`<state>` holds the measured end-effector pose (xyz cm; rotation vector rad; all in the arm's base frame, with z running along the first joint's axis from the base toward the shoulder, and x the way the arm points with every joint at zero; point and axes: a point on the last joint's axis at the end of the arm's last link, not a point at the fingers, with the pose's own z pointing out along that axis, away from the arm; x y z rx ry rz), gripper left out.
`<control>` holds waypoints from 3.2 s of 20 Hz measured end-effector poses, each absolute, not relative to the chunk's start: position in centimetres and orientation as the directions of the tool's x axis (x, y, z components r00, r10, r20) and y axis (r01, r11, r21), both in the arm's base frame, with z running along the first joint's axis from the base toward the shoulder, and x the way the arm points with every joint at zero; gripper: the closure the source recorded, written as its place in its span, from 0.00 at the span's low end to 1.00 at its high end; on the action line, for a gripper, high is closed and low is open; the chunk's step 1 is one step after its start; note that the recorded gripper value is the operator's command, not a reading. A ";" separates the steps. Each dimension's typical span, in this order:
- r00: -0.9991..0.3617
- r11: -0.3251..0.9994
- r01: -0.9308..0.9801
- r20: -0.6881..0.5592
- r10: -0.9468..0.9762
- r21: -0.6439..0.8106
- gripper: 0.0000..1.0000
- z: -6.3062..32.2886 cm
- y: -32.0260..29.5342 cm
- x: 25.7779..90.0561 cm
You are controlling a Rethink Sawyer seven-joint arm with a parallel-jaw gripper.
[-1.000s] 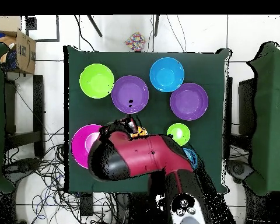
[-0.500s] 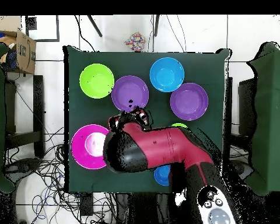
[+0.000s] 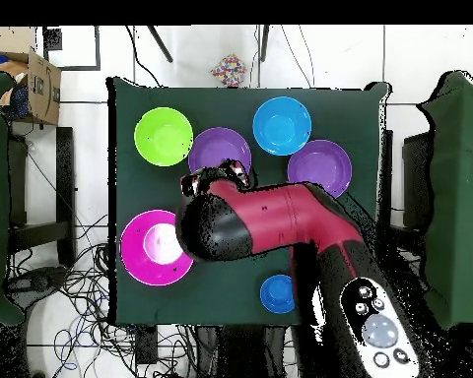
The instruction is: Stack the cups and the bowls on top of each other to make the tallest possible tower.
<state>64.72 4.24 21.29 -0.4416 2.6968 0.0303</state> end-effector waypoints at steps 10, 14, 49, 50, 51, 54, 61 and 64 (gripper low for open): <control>-0.862 0.956 -0.292 -0.426 -0.274 -0.024 0.00 18.6 -0.8 68.4; -0.874 0.958 -0.287 -0.408 -0.264 -0.005 0.00 17.2 -2.8 69.1; -0.857 0.930 -0.368 -0.394 -0.333 0.013 0.00 16.9 -6.4 70.4; -0.856 0.930 -0.368 -0.394 -0.334 0.013 0.00 16.9 -6.5 70.5; -0.856 0.930 -0.368 -0.395 -0.334 0.013 0.00 16.9 -6.6 70.6; -0.857 0.929 -0.369 -0.394 -0.334 0.017 0.00 16.8 -7.1 70.7; -0.859 0.924 -0.383 -0.372 -0.352 0.011 0.00 15.3 -10.4 70.2; -0.856 0.918 -0.397 -0.364 -0.368 0.005 0.00 13.9 -12.1 69.5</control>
